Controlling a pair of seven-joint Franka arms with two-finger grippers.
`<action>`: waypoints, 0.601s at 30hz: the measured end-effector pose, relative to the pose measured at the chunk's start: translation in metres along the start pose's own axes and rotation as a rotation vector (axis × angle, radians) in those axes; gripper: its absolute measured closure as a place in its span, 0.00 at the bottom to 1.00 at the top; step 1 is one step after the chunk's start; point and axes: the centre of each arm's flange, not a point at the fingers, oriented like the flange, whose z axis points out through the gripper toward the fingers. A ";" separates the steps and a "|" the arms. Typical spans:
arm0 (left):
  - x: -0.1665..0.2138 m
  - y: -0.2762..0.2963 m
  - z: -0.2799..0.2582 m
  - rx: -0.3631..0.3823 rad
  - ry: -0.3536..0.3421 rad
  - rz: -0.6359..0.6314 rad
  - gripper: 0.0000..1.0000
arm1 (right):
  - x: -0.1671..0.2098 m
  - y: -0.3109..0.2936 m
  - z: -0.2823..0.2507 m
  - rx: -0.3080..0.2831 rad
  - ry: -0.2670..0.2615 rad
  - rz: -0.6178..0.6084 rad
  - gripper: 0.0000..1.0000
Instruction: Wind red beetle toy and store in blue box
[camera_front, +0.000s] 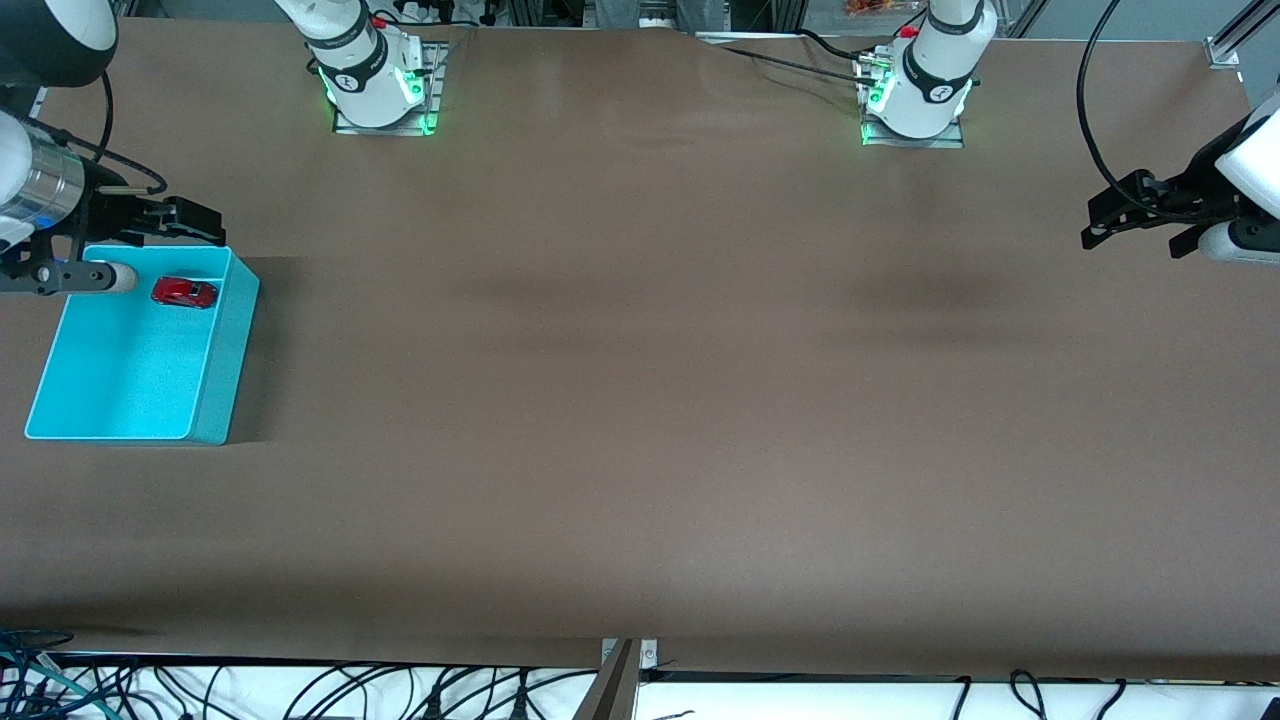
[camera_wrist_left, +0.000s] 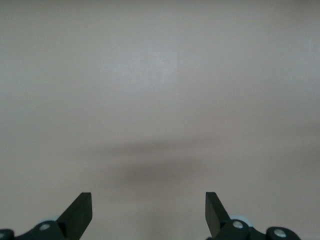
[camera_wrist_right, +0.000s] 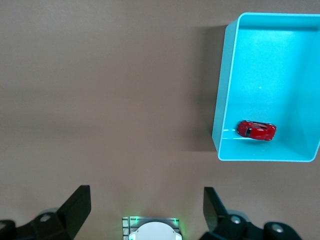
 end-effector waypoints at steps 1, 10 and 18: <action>0.000 0.000 0.000 0.000 0.000 0.000 0.00 | 0.000 0.000 0.000 -0.001 0.002 0.001 0.00; 0.000 0.000 0.000 0.000 0.000 0.000 0.00 | 0.001 0.010 -0.001 0.002 0.017 0.021 0.00; 0.000 0.000 0.000 0.000 0.000 0.000 0.00 | 0.004 0.024 0.002 -0.004 0.019 0.052 0.00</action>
